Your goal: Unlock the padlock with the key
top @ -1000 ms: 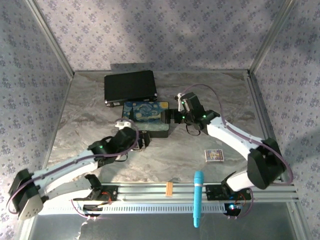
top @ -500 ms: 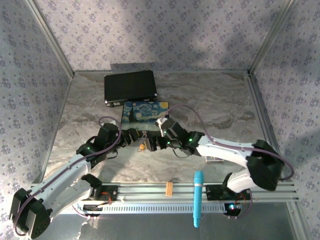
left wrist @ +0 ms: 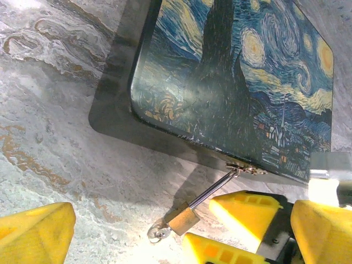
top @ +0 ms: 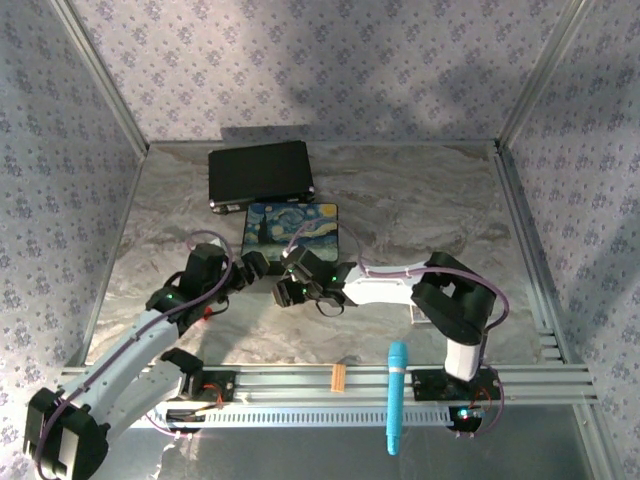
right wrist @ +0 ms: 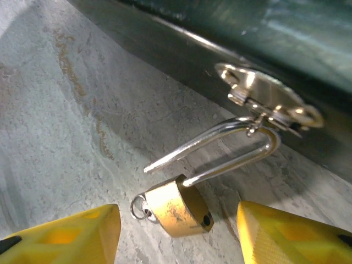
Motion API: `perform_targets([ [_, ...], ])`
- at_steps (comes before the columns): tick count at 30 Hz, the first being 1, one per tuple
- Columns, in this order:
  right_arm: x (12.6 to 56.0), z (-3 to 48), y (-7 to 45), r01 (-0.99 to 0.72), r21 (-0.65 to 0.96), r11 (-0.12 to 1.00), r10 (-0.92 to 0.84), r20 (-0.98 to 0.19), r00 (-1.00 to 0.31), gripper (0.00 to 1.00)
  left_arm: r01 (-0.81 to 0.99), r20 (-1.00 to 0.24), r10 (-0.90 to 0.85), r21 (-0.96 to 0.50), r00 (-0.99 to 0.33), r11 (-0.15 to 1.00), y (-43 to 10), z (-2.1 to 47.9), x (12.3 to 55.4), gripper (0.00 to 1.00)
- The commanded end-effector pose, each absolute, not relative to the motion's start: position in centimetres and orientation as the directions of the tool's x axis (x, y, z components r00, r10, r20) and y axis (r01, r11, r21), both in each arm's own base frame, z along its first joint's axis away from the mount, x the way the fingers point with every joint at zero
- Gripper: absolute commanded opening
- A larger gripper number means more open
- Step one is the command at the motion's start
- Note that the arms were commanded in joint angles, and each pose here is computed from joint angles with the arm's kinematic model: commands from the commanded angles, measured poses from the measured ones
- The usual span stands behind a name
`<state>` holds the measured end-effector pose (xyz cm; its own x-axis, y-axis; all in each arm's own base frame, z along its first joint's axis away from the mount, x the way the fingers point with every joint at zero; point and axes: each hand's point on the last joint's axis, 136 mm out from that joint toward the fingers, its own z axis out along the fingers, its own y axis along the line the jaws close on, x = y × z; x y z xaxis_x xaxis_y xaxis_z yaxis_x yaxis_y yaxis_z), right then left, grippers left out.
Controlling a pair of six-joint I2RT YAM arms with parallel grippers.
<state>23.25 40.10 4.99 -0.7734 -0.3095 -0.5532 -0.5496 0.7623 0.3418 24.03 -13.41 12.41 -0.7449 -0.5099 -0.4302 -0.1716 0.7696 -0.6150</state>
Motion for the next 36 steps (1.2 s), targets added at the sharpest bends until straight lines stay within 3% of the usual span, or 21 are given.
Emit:
perform_targets([
  [1,23.4,4.5,41.0,-0.547,0.342,0.764,-0.314,-0.543,-0.779,0.56,-0.164,-0.44,-0.498,-0.605,-0.747,0.78,-13.1,12.3,23.9,1.0],
  [8,23.5,3.3,40.5,-0.517,0.312,0.798,-0.324,-0.502,-0.802,0.5,-0.171,-0.439,-0.504,-0.604,-0.744,0.778,-13.0,11.9,23.9,1.0],
  [21,23.0,2.5,39.5,-0.476,0.359,0.803,-0.283,-0.473,-0.835,0.28,-0.168,-0.456,-0.503,-0.596,-0.734,0.785,-12.7,12.4,24.0,1.0],
  [23,23.2,2.3,39.2,-0.459,0.377,0.805,-0.265,-0.464,-0.845,0.33,-0.167,-0.464,-0.499,-0.588,-0.732,0.792,-12.6,12.4,24.0,1.0],
  [26,23.6,2.2,39.1,-0.416,0.406,0.814,-0.213,-0.457,-0.863,0.55,-0.168,-0.468,-0.498,-0.584,-0.73,0.794,-12.5,12.4,24.1,1.0],
  [36,24.1,0.3,39.1,-0.388,0.284,0.877,-0.254,-0.411,-0.875,0.57,-0.173,-0.472,-0.499,-0.577,-0.726,0.798,-12.2,12.3,23.9,1.0],
])
